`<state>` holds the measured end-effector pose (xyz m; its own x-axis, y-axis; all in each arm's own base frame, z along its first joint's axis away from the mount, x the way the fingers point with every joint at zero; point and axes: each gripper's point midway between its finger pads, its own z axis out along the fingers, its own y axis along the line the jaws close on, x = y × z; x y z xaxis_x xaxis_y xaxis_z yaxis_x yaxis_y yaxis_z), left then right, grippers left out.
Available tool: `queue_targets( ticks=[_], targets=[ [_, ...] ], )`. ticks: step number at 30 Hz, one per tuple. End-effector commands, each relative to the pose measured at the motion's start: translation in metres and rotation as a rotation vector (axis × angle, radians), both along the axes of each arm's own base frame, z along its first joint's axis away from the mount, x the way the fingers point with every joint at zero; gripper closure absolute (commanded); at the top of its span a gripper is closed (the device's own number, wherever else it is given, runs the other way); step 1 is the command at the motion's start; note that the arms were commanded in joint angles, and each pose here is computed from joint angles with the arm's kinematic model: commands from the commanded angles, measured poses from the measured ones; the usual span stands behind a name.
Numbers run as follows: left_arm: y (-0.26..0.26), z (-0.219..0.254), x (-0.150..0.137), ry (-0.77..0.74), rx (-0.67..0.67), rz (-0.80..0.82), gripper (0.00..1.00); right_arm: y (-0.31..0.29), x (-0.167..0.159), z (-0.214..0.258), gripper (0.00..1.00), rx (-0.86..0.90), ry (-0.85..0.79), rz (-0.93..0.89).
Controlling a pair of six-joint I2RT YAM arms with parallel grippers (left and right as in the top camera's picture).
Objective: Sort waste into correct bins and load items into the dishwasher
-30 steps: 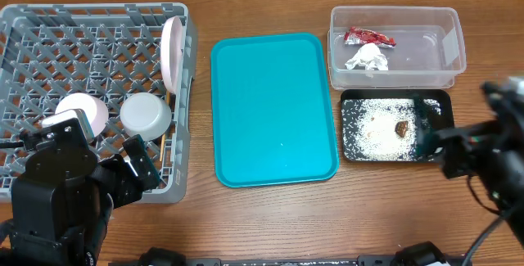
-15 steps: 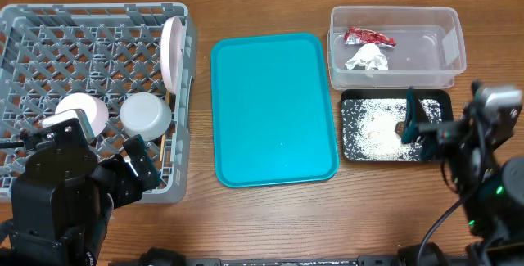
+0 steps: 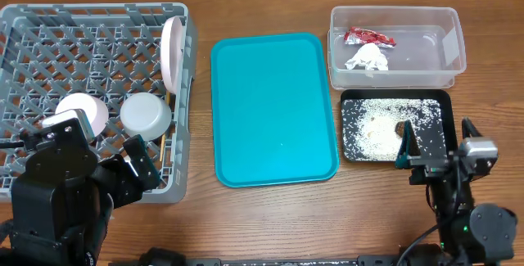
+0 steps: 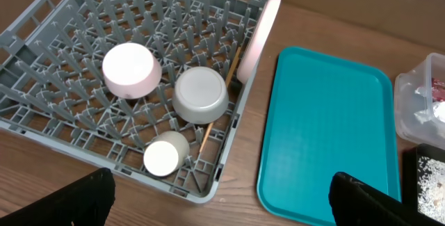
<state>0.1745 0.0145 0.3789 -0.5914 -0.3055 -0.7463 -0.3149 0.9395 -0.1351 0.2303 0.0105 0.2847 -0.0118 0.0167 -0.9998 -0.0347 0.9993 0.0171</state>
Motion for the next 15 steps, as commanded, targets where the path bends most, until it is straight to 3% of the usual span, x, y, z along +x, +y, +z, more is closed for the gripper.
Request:
queue_targets(
  ticks=[1, 15],
  targets=[
    [0.001, 0.003, 0.000, -0.008, -0.004, 0.004, 0.00, 0.003, -0.002, -0.018, 0.00, 0.004, -0.015, 0.024],
    [0.001, 0.003, 0.000, -0.008, -0.004, 0.004, 0.00, -0.001, 0.009, -0.058, 0.00, 0.006, -0.152, 0.014]
  ],
)
